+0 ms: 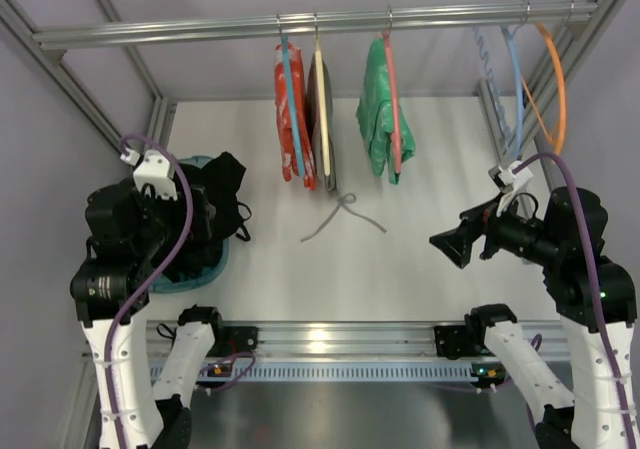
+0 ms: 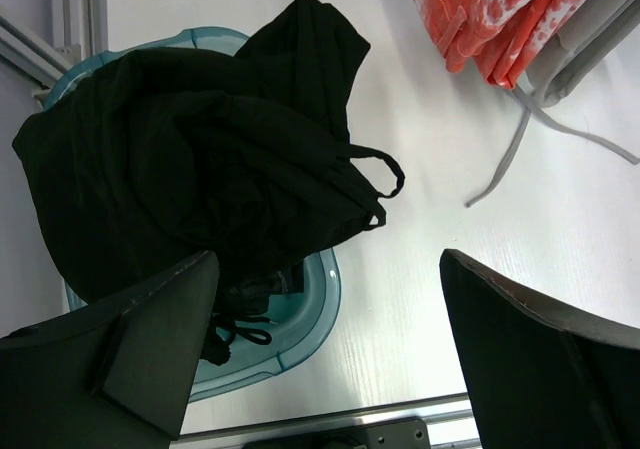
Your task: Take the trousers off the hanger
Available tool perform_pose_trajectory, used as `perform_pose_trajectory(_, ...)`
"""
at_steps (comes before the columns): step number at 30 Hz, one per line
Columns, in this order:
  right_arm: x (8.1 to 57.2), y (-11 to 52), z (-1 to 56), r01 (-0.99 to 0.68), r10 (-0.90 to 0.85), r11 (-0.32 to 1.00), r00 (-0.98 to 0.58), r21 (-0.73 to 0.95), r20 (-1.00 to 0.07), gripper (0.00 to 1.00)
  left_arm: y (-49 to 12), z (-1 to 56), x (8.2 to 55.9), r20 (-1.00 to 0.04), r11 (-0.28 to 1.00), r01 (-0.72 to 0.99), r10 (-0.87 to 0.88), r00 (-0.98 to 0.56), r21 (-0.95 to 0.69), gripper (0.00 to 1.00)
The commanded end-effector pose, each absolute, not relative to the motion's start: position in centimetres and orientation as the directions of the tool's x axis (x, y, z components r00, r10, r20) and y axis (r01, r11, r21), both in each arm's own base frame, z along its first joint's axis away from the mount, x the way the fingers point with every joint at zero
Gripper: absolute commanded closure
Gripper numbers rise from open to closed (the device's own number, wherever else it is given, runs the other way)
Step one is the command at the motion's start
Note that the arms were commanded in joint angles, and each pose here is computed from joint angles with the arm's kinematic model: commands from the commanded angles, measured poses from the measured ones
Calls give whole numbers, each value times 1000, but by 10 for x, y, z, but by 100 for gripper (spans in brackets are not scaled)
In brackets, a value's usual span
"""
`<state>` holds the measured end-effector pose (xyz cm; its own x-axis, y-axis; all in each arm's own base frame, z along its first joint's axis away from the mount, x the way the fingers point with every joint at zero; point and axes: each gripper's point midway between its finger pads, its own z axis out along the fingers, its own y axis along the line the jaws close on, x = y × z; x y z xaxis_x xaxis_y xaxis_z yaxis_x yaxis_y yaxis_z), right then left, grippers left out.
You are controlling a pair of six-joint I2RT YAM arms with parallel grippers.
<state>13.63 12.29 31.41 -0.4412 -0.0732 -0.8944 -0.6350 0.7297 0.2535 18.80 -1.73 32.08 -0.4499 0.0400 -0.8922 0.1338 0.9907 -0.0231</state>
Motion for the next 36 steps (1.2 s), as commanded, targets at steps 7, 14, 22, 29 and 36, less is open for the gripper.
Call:
perform_pose_trajectory(7,148,130,332,-669,-74,704,-400,236,-914,1,-53,386,208,-962,942,329,24,-271,-69,2)
perform_pose_trajectory(14,153,130,335,-667,-79,707,-403,233,-912,1,-109,418,221,-948,763,581,-132,-289,-284,4)
perform_pose_trajectory(22,161,130,333,-656,-83,715,-422,241,-903,1,-139,463,249,-859,527,686,-396,-323,-501,4)
perform_pose_trajectory(29,169,130,332,-646,-83,723,-430,242,-899,1,-169,472,266,-783,376,733,-523,-337,-567,11)
perform_pose_trajectory(36,171,129,331,-638,-81,730,-437,245,-896,1,-204,455,286,-735,315,716,-549,-398,-623,13)
